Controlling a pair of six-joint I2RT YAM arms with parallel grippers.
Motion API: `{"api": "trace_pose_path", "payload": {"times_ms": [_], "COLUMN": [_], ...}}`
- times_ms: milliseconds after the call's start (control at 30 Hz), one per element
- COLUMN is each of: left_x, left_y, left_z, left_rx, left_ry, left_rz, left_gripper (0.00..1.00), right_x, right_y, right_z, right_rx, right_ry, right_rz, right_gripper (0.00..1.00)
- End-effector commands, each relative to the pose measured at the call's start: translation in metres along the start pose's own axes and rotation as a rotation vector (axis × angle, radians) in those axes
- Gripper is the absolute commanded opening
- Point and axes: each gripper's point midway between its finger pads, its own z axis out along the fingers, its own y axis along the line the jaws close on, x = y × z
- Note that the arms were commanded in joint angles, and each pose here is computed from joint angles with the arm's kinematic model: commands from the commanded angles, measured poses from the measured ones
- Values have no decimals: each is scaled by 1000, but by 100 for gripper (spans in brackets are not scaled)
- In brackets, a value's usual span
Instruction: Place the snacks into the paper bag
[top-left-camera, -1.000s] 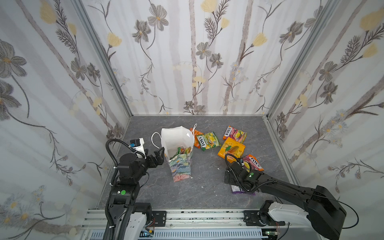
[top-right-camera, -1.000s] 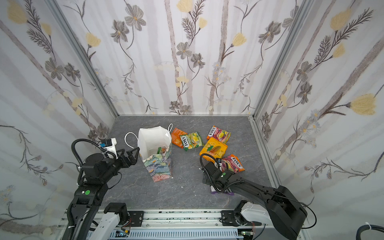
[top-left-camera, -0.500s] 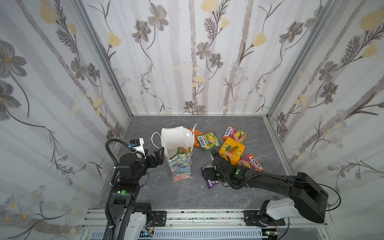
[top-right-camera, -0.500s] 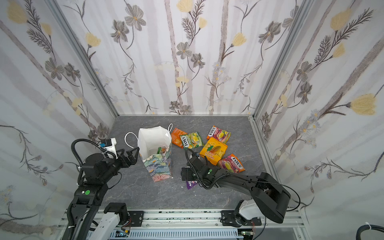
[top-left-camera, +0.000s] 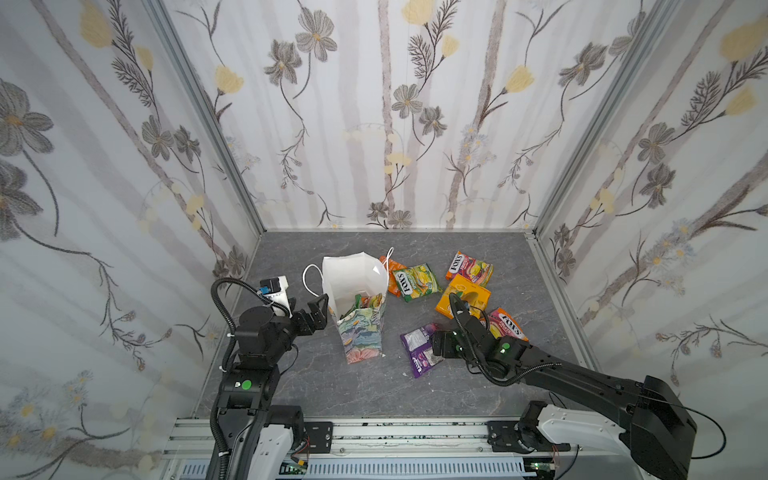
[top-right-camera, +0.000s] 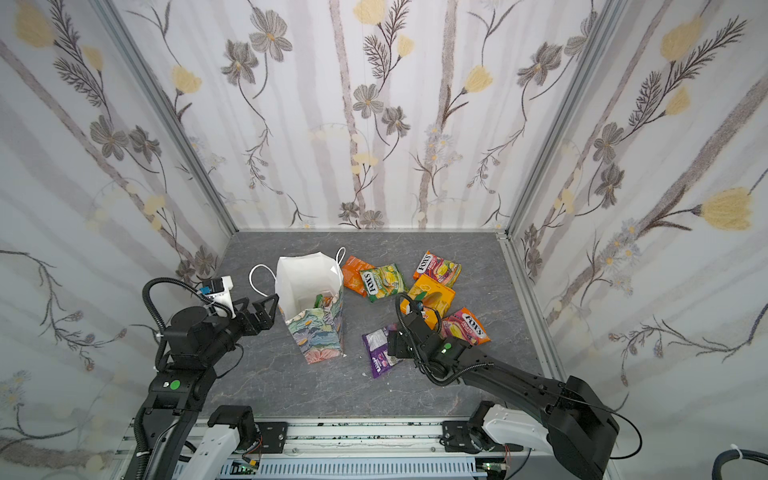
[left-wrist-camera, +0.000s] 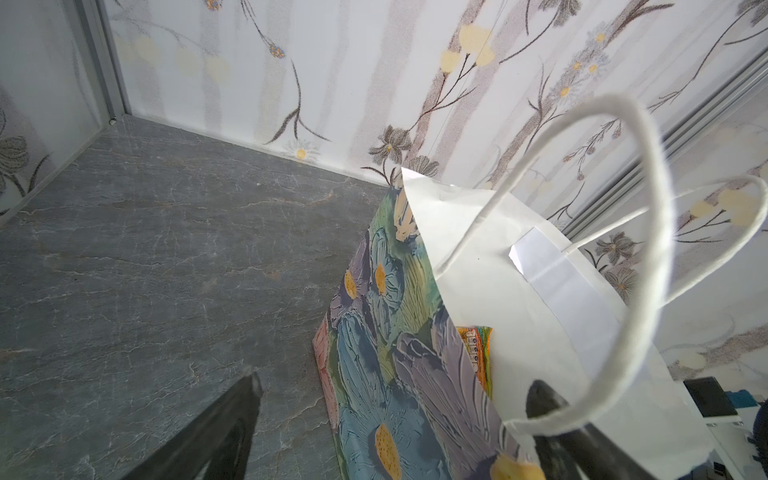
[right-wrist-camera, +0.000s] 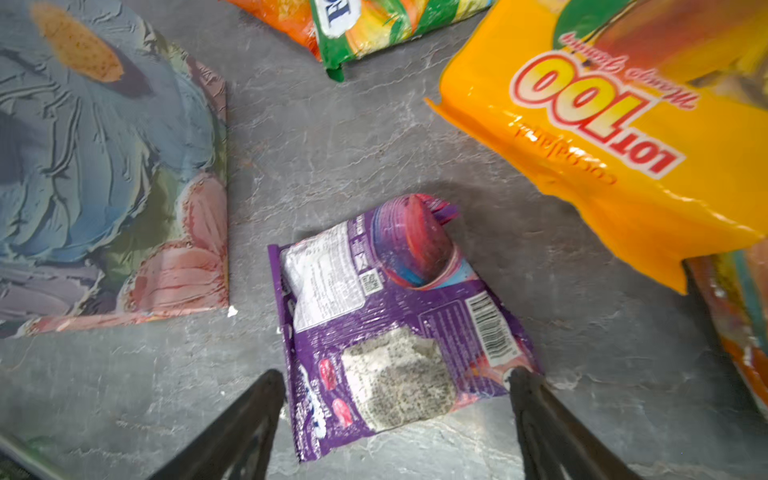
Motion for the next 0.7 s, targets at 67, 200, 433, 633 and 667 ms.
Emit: {"api": "trace_pose_path", "payload": {"times_ms": [67, 200, 433, 633, 667], "left_x": [-3, -3, -3, -3, -4], "left_y": [-1, 0, 0, 0, 0], "left_z": [0, 0, -1, 0, 0], "left_rx": [3, 1, -4, -3, -3], "left_ry": [-16, -14, -18, -15, -17], "left_rz": [9, 8, 10, 10, 11], "left_gripper": [100, 100, 100, 100, 100], "right_x": [10, 11, 21, 40, 43], "right_y": [22, 33, 71, 77, 76], "right_z": [6, 14, 33, 54, 57], "right_rx": [74, 157, 116, 136, 143], "right_ry": [43, 54, 64, 106, 110], "right_rz": [-176, -279, -369, -396, -392], "right_gripper": [75, 75, 69, 60, 59]}}
